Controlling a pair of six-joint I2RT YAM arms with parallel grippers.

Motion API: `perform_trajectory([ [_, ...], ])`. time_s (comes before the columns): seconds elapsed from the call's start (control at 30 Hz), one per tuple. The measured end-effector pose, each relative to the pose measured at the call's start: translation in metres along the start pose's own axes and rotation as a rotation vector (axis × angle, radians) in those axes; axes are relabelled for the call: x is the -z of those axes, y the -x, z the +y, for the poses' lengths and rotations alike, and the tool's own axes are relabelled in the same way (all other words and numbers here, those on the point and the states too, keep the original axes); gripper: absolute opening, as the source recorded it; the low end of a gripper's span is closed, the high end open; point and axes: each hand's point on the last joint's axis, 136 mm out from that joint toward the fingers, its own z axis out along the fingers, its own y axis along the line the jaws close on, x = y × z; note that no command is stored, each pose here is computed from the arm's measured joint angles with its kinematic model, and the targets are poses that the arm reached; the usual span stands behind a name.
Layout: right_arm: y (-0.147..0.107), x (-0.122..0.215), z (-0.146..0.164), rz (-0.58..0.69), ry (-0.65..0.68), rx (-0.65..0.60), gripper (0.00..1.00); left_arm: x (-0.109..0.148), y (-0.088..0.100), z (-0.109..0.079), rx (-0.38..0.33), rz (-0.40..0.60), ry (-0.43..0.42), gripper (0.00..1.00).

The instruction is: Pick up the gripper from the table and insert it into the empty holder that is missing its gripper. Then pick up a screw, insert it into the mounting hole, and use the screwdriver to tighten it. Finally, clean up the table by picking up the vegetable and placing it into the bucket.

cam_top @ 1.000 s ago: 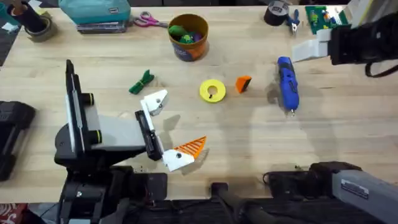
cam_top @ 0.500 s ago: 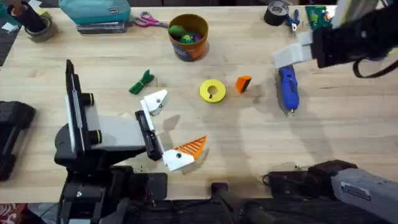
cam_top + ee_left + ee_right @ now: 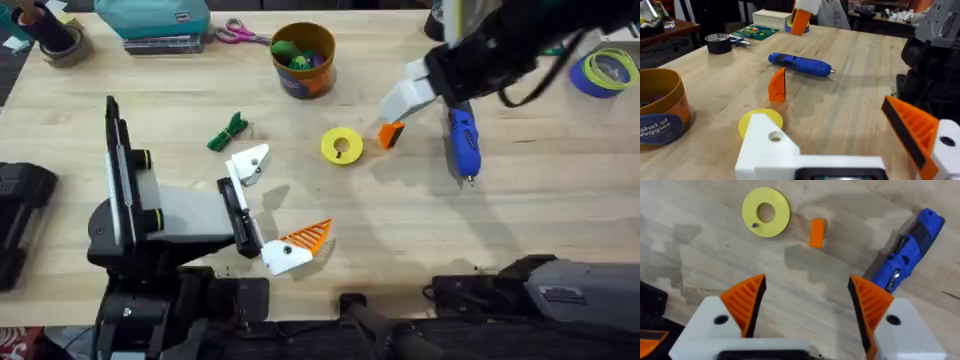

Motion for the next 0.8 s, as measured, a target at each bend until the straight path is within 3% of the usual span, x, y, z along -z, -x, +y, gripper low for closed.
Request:
perform_trajectory([
  [0.27, 0.0, -0.041, -0.002, 0.131, -0.015, -0.113, 0.995, 0.0, 0.0, 0.0, 0.0, 0.0, 0.0, 0.986],
  [0.5, 0.012, -0.063, -0.003, 0.101, -0.013, -0.137, 0.995, 0.0, 0.0, 0.0, 0.0, 0.0, 0.0, 0.986],
  [0.8, -0.003, -0.098, -0.013, 0.124, -0.022, -0.165, 0.968, 0.0, 0.0, 0.0, 0.0, 0.0, 0.0, 0.985],
])
